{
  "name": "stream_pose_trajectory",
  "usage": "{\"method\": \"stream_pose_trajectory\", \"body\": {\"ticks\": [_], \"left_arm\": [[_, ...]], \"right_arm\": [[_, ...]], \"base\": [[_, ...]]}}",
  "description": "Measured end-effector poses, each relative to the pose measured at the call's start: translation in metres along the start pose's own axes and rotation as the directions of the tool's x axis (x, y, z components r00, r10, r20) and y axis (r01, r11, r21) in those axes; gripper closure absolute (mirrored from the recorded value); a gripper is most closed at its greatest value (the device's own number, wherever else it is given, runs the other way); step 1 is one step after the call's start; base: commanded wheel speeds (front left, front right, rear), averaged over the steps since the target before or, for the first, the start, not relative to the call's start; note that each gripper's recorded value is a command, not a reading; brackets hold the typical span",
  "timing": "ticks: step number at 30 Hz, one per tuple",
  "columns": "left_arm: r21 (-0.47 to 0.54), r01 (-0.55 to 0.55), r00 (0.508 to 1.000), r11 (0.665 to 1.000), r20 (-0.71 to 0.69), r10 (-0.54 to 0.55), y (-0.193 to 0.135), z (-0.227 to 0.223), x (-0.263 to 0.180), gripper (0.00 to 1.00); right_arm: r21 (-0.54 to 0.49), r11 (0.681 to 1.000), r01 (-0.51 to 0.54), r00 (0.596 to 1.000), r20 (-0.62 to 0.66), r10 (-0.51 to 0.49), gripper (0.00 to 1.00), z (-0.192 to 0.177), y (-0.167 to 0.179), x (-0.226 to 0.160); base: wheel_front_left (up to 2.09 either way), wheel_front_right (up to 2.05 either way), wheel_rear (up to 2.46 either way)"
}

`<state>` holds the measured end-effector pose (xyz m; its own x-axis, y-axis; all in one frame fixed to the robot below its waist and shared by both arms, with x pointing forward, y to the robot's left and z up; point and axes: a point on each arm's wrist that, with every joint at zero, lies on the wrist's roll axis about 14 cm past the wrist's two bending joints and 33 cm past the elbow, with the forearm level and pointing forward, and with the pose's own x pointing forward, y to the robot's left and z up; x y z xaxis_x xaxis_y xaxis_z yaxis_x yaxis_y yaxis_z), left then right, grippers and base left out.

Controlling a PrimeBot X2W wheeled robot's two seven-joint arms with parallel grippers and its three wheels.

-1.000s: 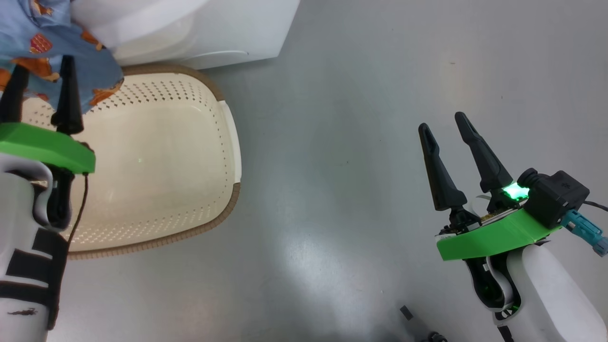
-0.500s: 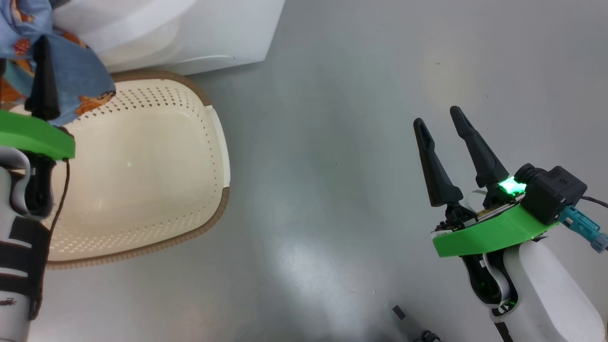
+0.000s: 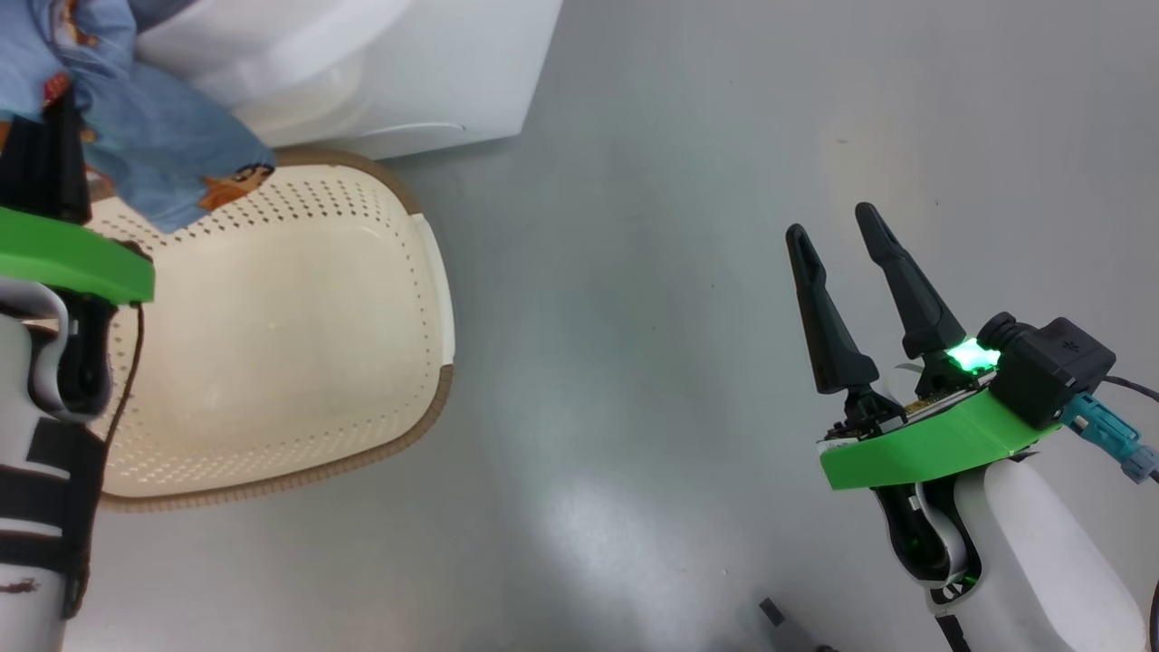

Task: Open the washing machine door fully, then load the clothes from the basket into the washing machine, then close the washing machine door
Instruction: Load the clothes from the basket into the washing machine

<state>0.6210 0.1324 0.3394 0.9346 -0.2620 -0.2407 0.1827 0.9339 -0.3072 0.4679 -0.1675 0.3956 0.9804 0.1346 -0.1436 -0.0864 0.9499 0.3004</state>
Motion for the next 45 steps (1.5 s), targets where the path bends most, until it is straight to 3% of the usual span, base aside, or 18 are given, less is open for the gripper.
{"method": "stream_pose_trajectory", "body": {"ticks": [18,37,45], "left_arm": [[0.096,0.047,0.984,0.994,0.169,-0.063,-0.015,0.071,-0.016,1.00],[0.270,0.019,0.981,0.963,0.180,-0.070,-0.019,0.123,0.039,1.00],[0.351,-0.028,0.935,0.936,0.340,-0.099,-0.031,0.189,0.051,1.00]], "right_arm": [[0.015,0.999,-0.036,0.998,0.045,0.035,0.00,0.017,0.017,0.000],[0.035,0.999,0.030,0.999,0.043,-0.032,0.00,0.021,0.004,-0.022],[0.021,0.998,0.056,0.998,0.041,-0.057,0.00,0.023,-0.004,-0.029]], "base": [[0.00,0.00,0.00],[0.00,0.00,0.00],[0.00,0.00,0.00]]}}
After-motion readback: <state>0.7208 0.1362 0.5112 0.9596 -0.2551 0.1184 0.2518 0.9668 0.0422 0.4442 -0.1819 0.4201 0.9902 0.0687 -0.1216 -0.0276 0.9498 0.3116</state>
